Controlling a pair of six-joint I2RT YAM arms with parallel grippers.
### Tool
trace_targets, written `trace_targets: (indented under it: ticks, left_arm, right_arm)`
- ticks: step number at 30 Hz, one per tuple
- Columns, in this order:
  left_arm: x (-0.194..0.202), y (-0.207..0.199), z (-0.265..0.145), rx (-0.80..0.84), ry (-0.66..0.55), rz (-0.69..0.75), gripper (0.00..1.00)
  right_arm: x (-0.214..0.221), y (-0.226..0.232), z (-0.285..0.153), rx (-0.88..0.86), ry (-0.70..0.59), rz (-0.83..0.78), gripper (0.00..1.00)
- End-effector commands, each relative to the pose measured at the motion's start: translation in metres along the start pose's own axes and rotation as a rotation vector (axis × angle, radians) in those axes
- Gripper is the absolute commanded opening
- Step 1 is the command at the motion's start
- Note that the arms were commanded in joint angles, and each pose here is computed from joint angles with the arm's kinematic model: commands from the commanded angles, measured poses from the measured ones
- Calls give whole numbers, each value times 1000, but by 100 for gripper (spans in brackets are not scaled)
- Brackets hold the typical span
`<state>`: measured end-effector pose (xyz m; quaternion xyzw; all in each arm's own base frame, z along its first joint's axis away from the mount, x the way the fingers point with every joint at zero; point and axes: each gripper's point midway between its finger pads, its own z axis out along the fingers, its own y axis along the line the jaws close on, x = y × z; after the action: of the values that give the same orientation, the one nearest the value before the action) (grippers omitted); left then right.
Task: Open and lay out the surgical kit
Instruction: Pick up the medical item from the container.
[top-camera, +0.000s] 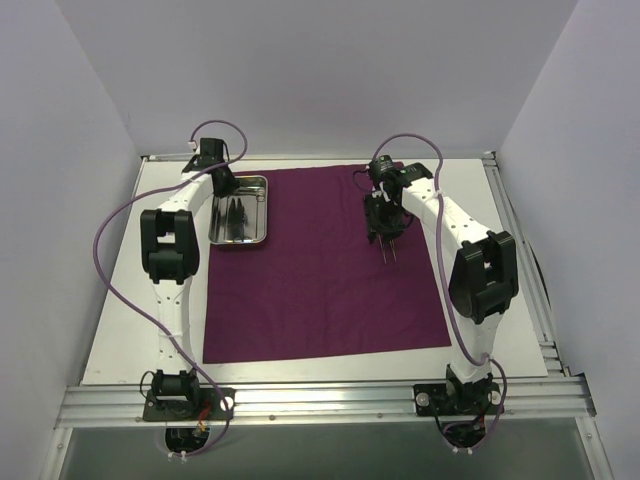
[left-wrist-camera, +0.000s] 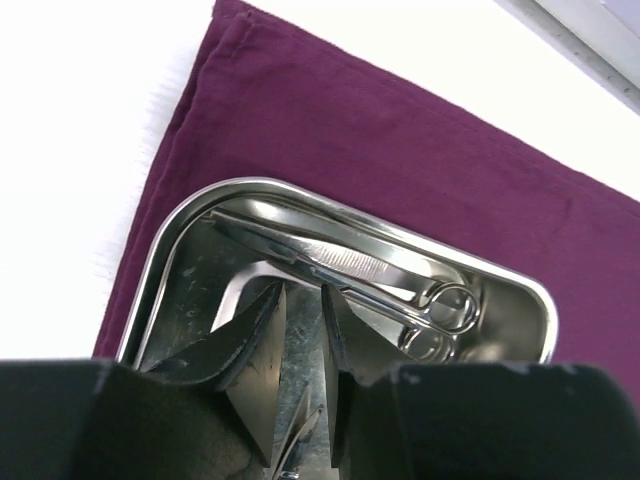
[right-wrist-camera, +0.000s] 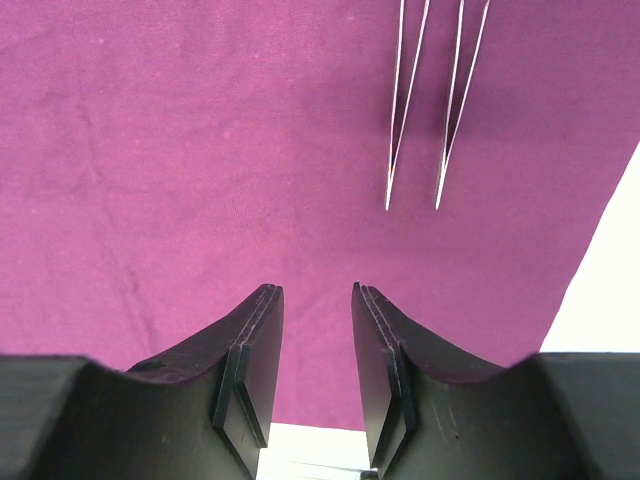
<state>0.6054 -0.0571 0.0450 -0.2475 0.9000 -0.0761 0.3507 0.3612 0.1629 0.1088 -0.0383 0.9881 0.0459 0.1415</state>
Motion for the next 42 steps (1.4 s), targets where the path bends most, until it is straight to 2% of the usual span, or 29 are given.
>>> trace_targets:
  ticks: [1, 14, 22, 25, 30, 36, 42]
  left_arm:
    - [-43, -28, -16, 106, -104, -52, 31]
    - [-37, -14, 17, 153, -57, -167, 36]
    - [-26, -5, 31, 141, -28, -194, 43]
    - [-20, -3, 32, 140, -14, -193, 52]
    - [-11, 3, 31, 115, 18, -185, 54]
    - [-9, 9, 37, 80, 33, -190, 52]
    - [-15, 6, 44, 101, 9, -201, 42]
  right_arm:
    - [5, -2, -4, 23, 14, 5, 34]
    - [8, -2, -2, 32, 30, 4, 35]
    - [10, 0, 1, 38, 41, -5, 35]
    - [10, 1, 1, 38, 43, -8, 35]
    - [7, 5, 2, 34, 39, -9, 35]
    - [8, 7, 3, 31, 43, -15, 35]
    - [12, 9, 2, 39, 48, -20, 35]
